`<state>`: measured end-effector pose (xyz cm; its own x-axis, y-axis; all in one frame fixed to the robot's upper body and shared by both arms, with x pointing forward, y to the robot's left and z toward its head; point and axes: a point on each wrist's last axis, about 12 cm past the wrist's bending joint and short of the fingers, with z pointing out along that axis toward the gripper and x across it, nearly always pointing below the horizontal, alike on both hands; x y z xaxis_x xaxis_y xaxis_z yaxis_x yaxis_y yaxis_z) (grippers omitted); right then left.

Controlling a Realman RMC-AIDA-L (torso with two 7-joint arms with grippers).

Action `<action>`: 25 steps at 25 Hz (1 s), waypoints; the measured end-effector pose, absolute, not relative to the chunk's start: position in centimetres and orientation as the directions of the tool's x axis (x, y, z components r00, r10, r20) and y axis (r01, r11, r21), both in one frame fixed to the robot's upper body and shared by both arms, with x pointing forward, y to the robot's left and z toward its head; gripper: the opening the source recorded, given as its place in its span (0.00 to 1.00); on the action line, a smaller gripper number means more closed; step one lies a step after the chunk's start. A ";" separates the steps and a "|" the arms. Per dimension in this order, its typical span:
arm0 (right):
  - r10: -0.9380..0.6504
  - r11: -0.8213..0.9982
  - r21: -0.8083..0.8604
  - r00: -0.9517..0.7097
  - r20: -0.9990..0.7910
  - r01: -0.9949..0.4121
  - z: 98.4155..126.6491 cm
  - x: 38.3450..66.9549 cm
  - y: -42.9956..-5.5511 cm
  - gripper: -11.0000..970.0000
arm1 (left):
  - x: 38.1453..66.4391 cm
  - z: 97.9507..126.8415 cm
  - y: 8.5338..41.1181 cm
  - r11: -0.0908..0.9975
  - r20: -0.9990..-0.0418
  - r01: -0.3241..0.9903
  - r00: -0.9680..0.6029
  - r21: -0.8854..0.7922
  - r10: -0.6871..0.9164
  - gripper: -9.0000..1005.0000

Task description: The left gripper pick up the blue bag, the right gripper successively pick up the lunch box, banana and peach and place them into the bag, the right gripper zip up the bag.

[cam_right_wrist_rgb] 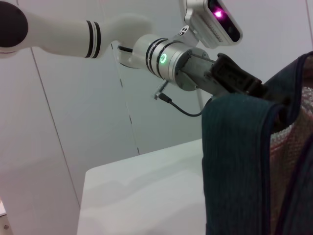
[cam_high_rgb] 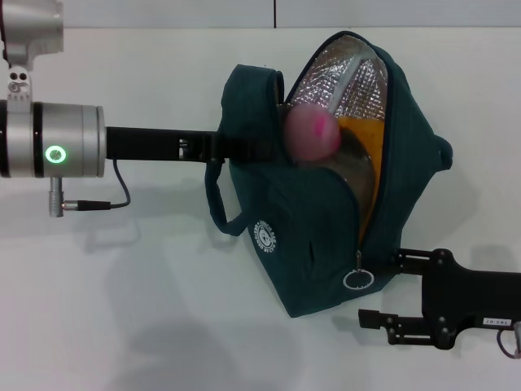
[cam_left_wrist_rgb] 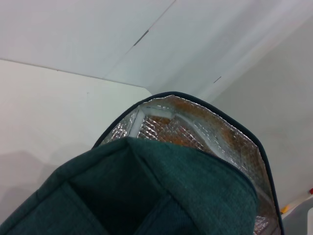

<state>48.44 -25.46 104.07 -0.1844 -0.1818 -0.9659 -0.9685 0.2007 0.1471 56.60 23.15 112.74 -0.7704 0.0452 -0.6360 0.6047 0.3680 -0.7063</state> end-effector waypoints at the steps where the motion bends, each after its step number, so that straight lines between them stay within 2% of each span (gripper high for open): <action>1: -0.183 0.202 0.149 -0.187 -0.965 -0.968 104.0 48.4 -25.4 0.72 | 56.6 112.7 23.2 0.368 -0.636 0.604 -0.771 -0.706 0.045 0.09; 25: -0.202 0.202 0.168 -0.209 -0.957 -0.965 103.4 48.4 -24.8 0.72 | 56.6 112.7 23.0 0.361 -0.631 0.603 -0.774 -0.712 0.049 0.09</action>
